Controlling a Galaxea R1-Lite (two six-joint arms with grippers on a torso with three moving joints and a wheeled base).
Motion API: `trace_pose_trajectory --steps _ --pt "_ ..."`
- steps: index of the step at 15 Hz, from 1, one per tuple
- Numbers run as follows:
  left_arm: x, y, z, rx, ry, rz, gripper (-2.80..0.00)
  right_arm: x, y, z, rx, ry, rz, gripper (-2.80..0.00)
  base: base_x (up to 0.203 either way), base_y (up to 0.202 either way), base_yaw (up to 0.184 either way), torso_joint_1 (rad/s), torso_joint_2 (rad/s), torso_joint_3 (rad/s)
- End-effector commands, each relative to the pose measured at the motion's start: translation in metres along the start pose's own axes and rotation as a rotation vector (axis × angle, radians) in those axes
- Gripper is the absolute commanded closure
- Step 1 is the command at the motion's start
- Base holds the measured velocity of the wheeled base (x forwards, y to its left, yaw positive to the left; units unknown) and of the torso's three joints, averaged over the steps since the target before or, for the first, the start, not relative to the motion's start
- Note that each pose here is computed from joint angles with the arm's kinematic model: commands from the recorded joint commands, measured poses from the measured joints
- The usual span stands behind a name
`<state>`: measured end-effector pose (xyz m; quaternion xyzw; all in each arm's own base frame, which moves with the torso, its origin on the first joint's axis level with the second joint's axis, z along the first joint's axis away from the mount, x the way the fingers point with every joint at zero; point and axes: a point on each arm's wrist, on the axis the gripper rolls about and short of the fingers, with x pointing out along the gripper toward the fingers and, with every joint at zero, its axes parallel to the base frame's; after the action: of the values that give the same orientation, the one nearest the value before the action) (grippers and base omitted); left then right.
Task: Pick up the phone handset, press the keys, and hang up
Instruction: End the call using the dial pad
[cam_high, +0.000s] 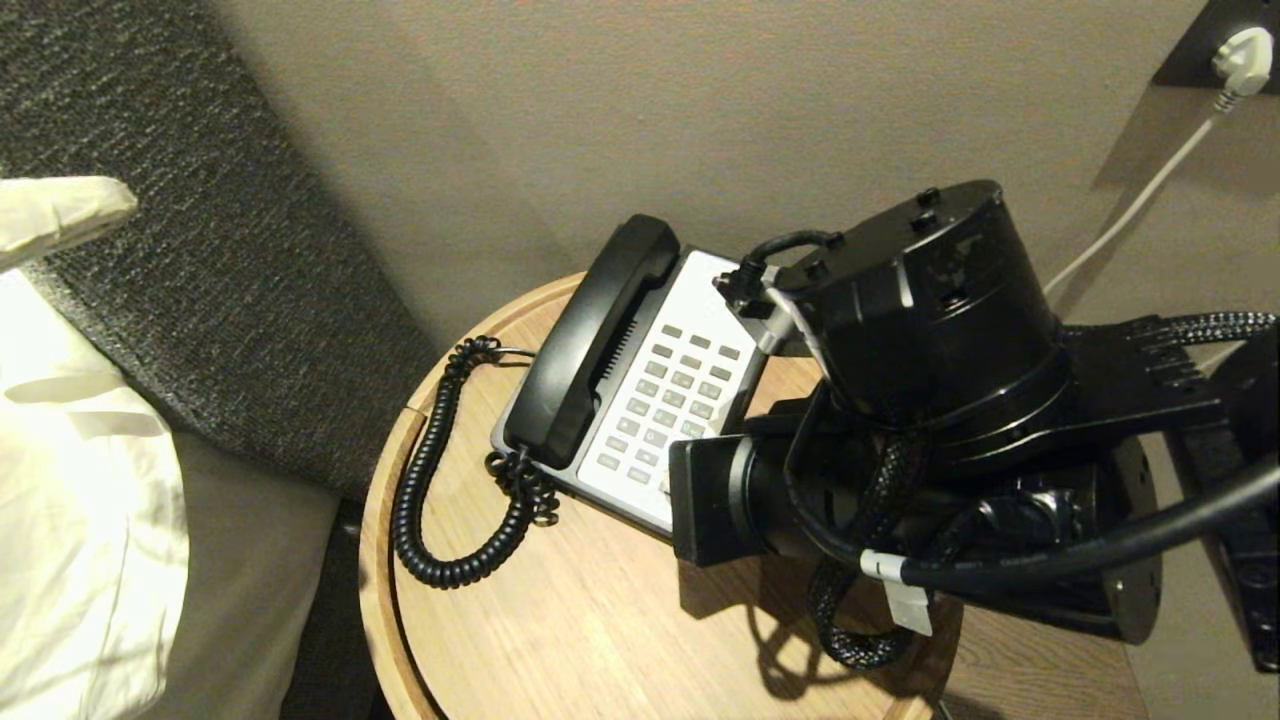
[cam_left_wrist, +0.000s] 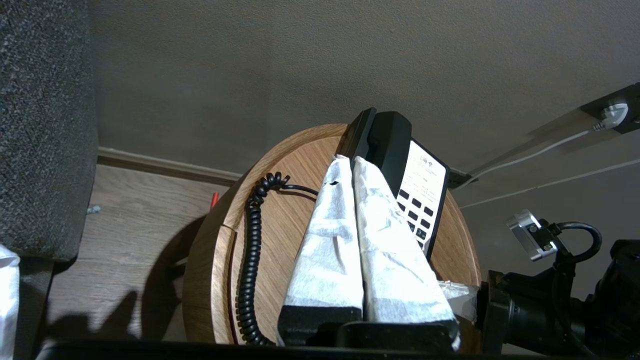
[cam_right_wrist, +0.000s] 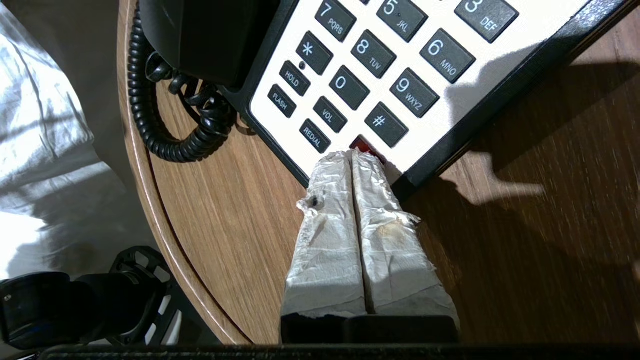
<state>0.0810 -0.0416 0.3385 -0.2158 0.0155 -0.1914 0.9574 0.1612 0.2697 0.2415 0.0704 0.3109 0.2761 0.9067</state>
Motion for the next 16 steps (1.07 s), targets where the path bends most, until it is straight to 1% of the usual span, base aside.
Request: trace_pose_trajectory --steps 1,6,13,16 --pt "0.0007 0.0003 -0.0007 -0.002 0.003 0.003 0.0 -0.0005 -0.0004 -0.0004 0.001 0.002 -0.004 0.0 0.0 0.0 0.0 0.0 0.0 0.0" --pt "0.0008 0.001 -0.0026 -0.003 0.01 0.003 0.0 0.0004 -0.0023 -0.006 -0.009 0.026 -0.015 0.0 0.0 0.0 0.0 0.0 0.0 0.0" --pt "-0.0003 0.0006 -0.0015 -0.005 0.003 -0.001 0.0 0.0069 -0.0016 -0.0087 -0.017 0.034 -0.026 0.0 0.0 0.0 0.0 0.0 0.0 0.0" --pt "-0.0012 0.0009 -0.0019 -0.016 0.005 0.0 0.0 0.009 -0.0014 -0.0094 -0.023 0.035 -0.029 0.0 0.0 0.0 0.0 0.0 0.0 0.0"
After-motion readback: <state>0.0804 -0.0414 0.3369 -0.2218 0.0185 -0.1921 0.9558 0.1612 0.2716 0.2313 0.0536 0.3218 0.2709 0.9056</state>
